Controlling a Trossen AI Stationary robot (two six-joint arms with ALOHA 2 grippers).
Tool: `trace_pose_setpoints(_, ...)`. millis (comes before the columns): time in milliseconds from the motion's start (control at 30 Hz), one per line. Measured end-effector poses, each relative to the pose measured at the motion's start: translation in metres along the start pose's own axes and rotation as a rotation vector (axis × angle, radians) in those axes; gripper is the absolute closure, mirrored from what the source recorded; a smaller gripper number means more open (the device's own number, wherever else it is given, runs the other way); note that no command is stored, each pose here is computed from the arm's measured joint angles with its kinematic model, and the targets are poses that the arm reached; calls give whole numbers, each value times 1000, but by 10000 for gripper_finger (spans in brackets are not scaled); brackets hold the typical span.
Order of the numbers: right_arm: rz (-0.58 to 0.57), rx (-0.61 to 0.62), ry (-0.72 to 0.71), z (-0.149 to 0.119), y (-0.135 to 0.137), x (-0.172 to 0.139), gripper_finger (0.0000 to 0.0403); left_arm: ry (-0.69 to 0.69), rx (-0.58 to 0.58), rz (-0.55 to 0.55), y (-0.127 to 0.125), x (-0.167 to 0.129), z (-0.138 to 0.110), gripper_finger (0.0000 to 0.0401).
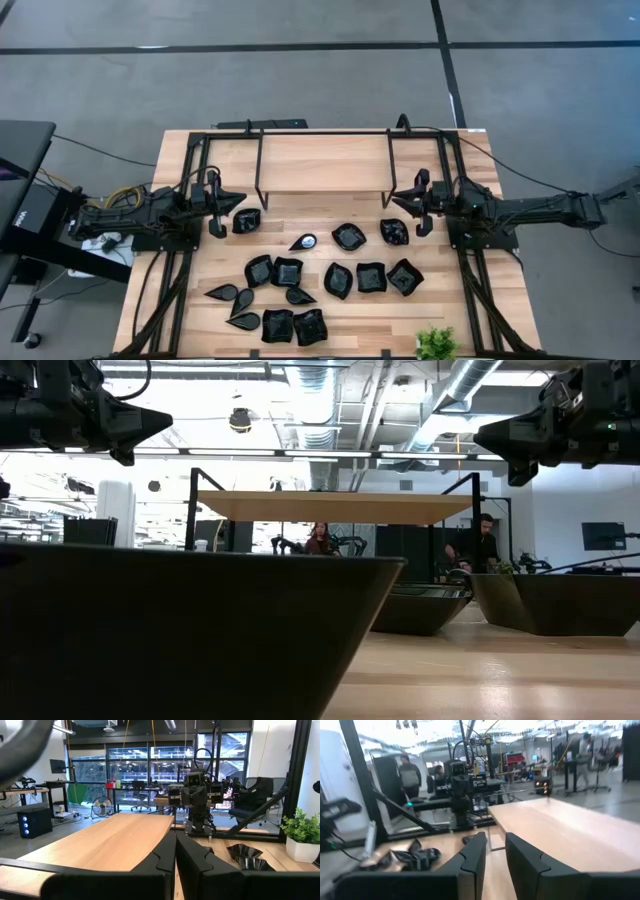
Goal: Pick & Place Mini shaped plates
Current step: Put the black leaf-shaped plate on the shelf
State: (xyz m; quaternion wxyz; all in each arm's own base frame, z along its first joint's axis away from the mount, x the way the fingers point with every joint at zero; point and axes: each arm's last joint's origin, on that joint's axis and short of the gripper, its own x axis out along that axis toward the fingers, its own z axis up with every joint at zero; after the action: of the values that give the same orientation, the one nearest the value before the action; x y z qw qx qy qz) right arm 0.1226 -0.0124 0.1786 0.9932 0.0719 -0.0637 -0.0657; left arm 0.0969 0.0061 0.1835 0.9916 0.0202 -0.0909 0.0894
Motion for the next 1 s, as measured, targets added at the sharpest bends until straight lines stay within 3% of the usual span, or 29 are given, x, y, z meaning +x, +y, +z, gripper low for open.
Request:
trace_pose_setpoints(200, -7, 19, -2, 0, -1, 0, 333, -2, -9, 0, 0, 0, 0, 388)
trace_pose_setpoints(400, -6, 10, -2, 0, -1, 0, 333, -12, -177, -14, 0, 0, 1, 388)
trace_pose_setpoints(533, -10, -102, -7, 3, 0, 1, 333, -73, -197, -8, 0, 0, 7, 388)
trace_pose_setpoints(700, -63, -177, -82, 27, 1, 5, 333, -116, -272, -45, -1, 3, 12, 385)
trace_pose_setpoints(833, -83, -152, -144, 51, 1, 9, 327, -150, -298, -67, -3, 9, 16, 371)
trace_pose_setpoints(1000, 24, -61, -64, 50, 8, 23, 307, -99, -256, -102, -11, 29, 38, 354)
